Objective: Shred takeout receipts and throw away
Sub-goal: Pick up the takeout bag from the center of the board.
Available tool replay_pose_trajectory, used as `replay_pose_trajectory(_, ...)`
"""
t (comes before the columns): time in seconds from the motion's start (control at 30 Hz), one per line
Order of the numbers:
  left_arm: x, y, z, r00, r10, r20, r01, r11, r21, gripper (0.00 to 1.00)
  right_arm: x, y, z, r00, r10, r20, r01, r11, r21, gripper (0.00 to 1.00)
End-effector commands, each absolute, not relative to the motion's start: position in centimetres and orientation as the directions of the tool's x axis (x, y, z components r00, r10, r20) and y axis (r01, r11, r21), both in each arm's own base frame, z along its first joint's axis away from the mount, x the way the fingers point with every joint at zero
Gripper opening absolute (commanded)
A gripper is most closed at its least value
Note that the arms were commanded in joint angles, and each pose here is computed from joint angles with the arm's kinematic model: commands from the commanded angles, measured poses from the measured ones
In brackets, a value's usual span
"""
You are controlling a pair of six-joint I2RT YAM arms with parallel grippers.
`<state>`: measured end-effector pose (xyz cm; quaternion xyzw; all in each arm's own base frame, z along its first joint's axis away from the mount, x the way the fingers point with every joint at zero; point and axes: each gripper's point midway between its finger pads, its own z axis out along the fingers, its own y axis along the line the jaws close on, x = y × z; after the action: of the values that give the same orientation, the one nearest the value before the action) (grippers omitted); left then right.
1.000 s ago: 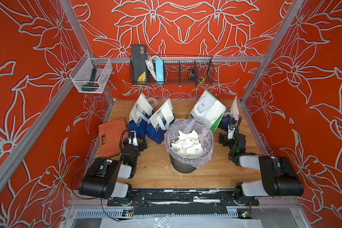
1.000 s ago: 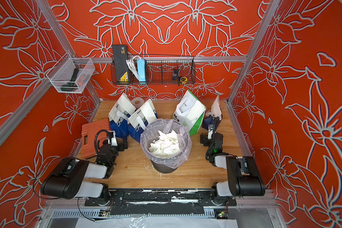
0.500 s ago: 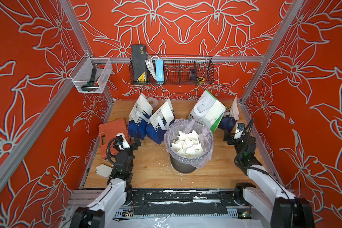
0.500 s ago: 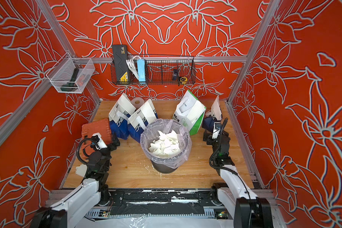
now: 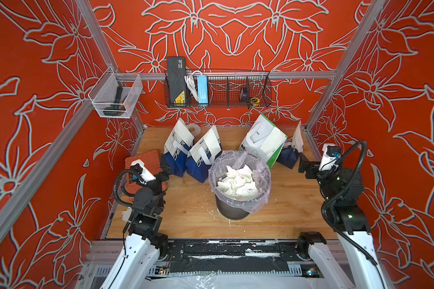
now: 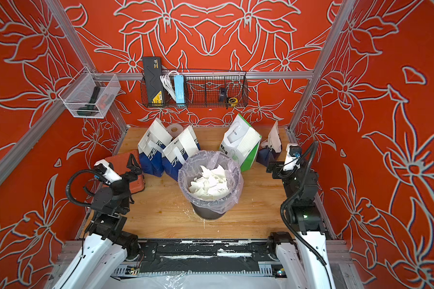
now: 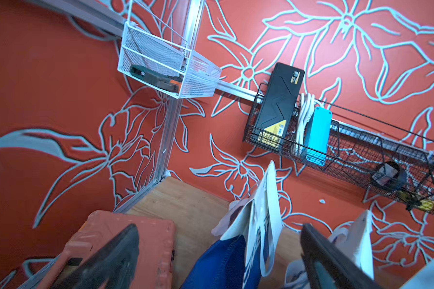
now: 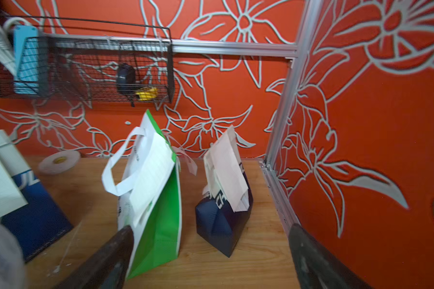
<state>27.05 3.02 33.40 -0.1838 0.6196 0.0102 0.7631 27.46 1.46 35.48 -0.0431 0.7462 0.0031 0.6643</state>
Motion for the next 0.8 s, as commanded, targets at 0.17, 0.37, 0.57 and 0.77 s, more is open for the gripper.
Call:
replay_pose_trajectory(0.17,31.8,0.5,33.5,-0.084,-0.090,-0.992,-0.061,0.995,-0.085,0.97,27.3,8.9,38.7,-0.239,-0.064,-0.969,-0.487,0.871,0.062,0.97)
replay_pose_trajectory(0.37,34.8,-0.4,34.3,-0.225,0.013,-0.974,0.099,0.995,-0.010,0.97,27.4,12.1,40.1,-0.291,-0.077,-0.954,-0.635,0.761,0.133,0.97)
replay_pose_trajectory(0.57,38.5,-2.1,32.6,-0.411,0.080,-0.908,0.288,0.957,-0.046,0.97,27.7,15.2,39.9,-0.342,-0.143,-0.929,-0.724,0.670,0.164,0.97)
replay_pose_trajectory(0.77,40.7,-1.5,31.3,-0.503,0.130,-0.854,0.292,0.956,-0.026,0.94,28.8,18.6,39.6,-0.355,-0.205,-0.912,-0.776,0.608,0.165,0.96)
